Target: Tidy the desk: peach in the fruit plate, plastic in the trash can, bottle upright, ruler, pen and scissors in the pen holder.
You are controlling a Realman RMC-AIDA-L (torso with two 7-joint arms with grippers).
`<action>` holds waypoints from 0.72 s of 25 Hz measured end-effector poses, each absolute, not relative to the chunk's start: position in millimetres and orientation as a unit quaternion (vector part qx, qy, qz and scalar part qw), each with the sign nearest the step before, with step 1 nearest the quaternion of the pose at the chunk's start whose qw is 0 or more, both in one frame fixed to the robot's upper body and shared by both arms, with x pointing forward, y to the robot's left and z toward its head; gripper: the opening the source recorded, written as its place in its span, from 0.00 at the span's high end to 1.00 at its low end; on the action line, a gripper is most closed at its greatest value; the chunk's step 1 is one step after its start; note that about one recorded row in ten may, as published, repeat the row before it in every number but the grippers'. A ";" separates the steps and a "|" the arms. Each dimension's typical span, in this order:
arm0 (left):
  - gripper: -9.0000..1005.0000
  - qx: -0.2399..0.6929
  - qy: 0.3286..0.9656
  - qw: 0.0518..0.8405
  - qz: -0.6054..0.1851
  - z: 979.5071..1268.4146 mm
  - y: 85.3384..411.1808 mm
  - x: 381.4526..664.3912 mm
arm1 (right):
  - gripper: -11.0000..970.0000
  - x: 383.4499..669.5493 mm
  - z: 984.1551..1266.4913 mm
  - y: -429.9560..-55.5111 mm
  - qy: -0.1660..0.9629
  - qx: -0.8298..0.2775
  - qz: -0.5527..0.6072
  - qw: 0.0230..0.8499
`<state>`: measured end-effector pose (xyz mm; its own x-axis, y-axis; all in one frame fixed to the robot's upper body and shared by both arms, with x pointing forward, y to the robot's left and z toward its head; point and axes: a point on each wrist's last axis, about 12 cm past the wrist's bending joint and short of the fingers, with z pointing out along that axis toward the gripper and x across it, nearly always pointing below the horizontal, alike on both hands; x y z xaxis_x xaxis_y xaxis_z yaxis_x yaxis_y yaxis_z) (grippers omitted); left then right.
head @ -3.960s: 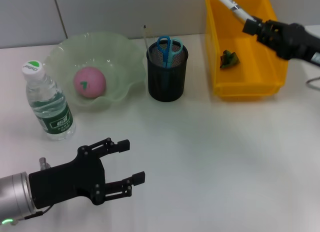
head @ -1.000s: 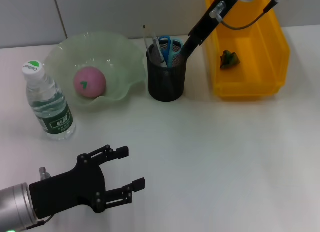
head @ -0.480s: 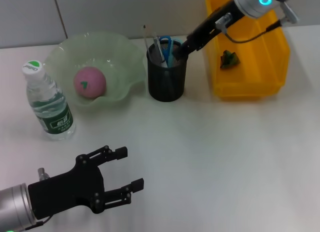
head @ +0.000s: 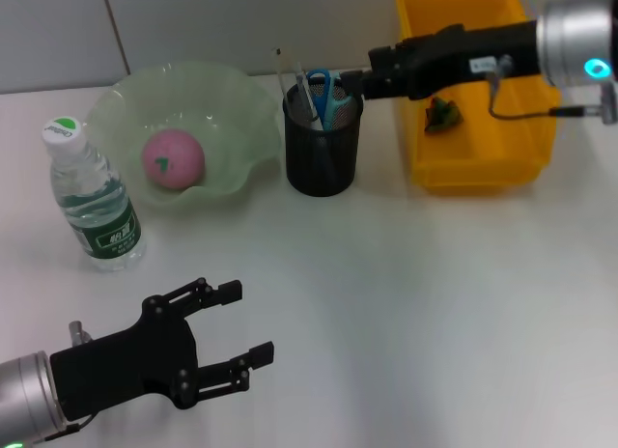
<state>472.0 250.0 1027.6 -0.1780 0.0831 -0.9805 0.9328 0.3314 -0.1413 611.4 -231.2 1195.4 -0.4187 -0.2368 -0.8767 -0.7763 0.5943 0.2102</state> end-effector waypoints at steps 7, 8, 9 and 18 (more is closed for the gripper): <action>0.18 0.397 0.641 0.504 -0.422 1028.3 249.6 473.3 | 0.31 585.6 1171.9 -257.3 0.757 -0.300 0.380 0.440; 0.18 0.396 0.641 0.504 -0.423 1028.4 249.3 473.5 | 0.29 576.2 1158.5 -263.4 0.752 -0.306 0.390 0.435; 0.18 0.396 0.641 0.504 -0.423 1028.4 249.3 473.5 | 0.27 576.2 1158.5 -263.4 0.752 -0.306 0.390 0.435; 0.18 0.387 0.649 0.495 -0.429 1029.4 250.9 475.3 | 0.19 521.9 1077.2 -264.2 0.700 -0.374 0.425 0.435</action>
<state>475.3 250.9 1029.4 -0.2094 0.0771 -0.9748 0.9273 0.3319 -0.1730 521.9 -264.2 1077.2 -0.3409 -0.1537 -0.9274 -0.8938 0.3587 0.2691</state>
